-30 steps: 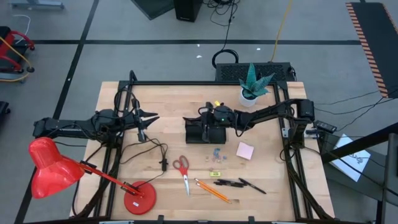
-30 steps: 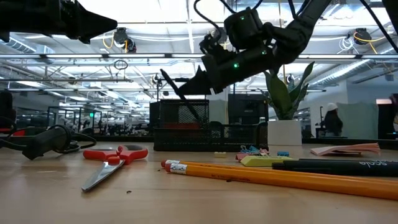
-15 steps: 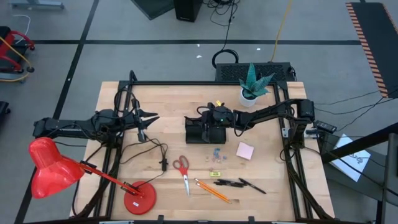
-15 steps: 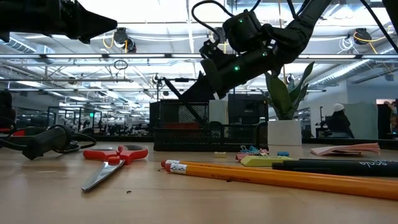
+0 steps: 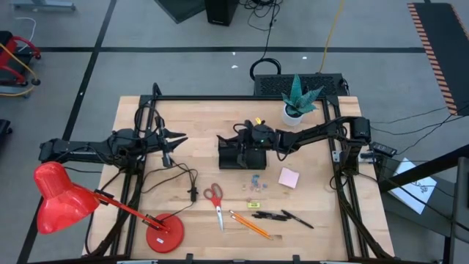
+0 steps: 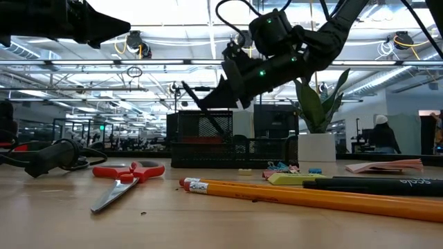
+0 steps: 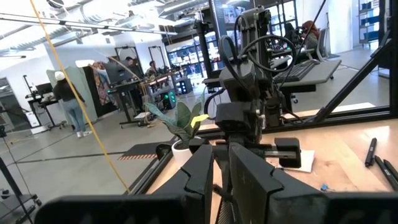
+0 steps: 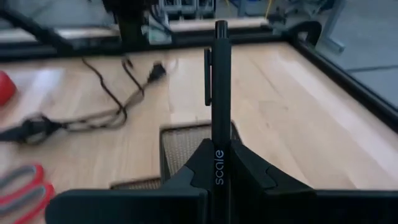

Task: Pick and place office supplies into organizer
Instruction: Put the black pen into the black desk organizer

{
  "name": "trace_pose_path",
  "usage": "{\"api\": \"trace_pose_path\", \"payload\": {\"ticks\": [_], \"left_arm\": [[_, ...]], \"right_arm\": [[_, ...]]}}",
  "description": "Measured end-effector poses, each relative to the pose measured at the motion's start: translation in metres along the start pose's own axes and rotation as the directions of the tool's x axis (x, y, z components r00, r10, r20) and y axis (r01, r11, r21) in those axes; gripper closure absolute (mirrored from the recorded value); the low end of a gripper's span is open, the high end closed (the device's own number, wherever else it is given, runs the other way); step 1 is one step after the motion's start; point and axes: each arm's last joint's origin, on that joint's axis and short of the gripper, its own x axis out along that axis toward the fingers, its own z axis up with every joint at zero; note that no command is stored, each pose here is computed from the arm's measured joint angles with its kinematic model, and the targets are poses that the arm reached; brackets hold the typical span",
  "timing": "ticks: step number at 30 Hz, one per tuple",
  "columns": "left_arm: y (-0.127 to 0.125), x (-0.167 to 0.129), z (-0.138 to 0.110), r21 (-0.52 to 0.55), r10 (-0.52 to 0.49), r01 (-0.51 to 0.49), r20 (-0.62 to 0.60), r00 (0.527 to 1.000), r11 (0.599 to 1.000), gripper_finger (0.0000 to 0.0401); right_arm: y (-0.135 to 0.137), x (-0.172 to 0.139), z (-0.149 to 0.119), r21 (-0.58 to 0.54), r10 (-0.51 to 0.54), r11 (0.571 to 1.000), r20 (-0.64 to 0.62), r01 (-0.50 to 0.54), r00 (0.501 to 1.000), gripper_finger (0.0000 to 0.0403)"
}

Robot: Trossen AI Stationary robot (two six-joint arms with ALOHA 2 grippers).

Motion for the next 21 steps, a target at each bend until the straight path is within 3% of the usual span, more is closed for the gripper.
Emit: {"api": "trace_pose_path", "payload": {"ticks": [9, 21], "left_arm": [[0.000, 0.000, 0.002, -0.003, 0.004, -0.004, 0.017, 1.000, 1.000, 0.0339], [0.000, 0.000, 0.001, -0.002, 0.002, -0.002, 0.012, 1.000, 1.000, 0.0339]], "right_arm": [[0.001, 0.011, -0.014, 0.035, 0.004, 0.999, 0.006, -0.004, 1.000, 0.0379], [0.006, 0.019, -0.025, 0.000, -0.005, 1.000, 0.021, 0.005, 1.000, 0.0376]]}}
